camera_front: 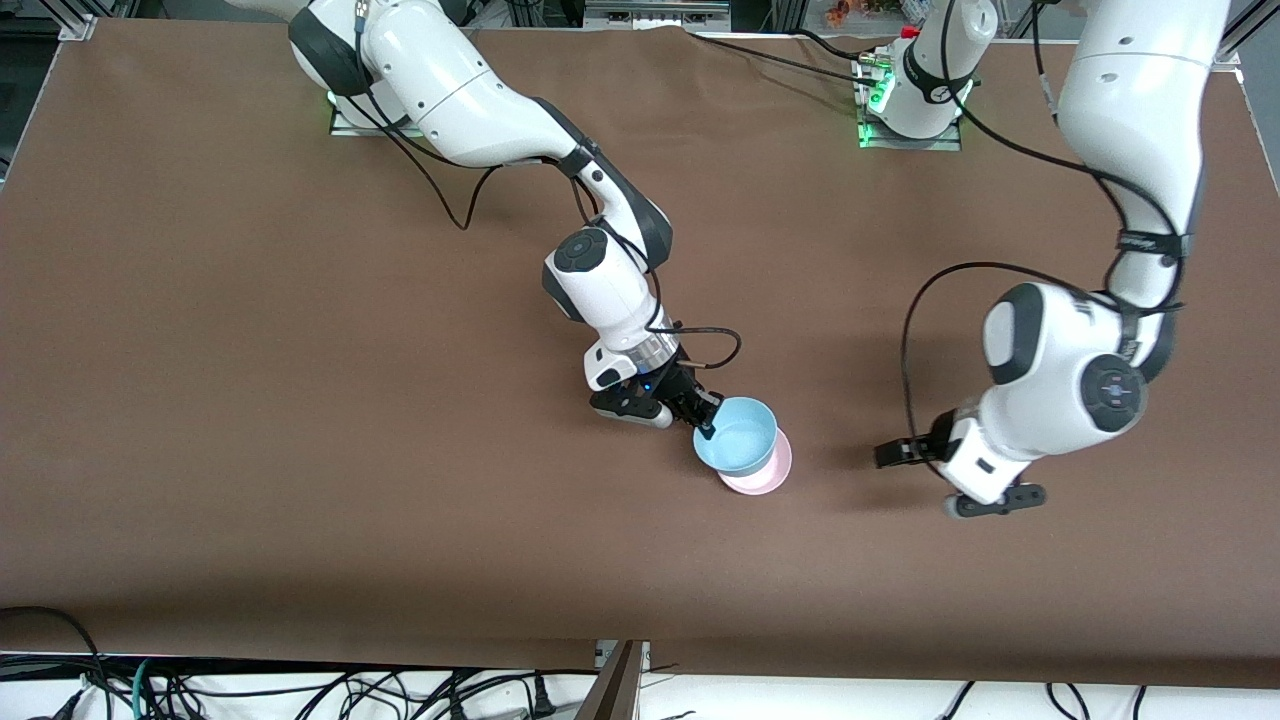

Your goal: Stack pink and blue bowls on white bowl

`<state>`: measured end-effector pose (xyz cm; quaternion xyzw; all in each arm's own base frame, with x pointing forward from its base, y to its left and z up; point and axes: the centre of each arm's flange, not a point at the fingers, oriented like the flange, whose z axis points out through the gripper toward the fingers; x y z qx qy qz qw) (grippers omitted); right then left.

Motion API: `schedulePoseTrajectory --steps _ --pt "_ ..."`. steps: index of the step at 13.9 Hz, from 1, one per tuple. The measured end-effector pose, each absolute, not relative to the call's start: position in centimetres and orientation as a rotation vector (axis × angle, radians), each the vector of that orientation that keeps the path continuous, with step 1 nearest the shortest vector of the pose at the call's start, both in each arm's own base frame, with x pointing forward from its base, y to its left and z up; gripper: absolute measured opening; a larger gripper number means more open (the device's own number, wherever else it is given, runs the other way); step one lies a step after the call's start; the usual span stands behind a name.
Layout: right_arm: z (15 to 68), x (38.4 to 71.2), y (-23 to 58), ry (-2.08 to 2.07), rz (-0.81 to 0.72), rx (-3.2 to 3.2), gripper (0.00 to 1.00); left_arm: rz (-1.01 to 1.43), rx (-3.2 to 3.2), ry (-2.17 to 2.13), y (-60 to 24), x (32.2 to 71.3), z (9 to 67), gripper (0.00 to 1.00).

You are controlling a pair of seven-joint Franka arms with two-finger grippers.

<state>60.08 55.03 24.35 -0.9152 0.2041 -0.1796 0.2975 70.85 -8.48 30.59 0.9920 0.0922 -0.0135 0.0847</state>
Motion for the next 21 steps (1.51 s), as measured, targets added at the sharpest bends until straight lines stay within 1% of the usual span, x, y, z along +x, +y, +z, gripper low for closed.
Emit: schedulePoseTrajectory --steps 4,10,16,21 --pt "25.1 60.1 55.7 0.533 -0.488 -2.413 0.03 -0.061 2.984 0.347 -2.6 70.1 35.8 1.0" --pt "22.0 60.5 55.9 0.536 -0.485 -2.42 0.03 -0.052 3.001 0.389 0.6 66.9 46.5 1.0" --pt "21.0 59.6 56.8 0.52 -0.475 -2.43 0.03 -0.035 3.123 0.352 1.2 64.2 52.1 1.0" --pt "20.3 59.7 56.7 0.521 -0.475 -2.436 0.03 -0.037 3.131 0.35 0.9 61.6 56.5 1.0"
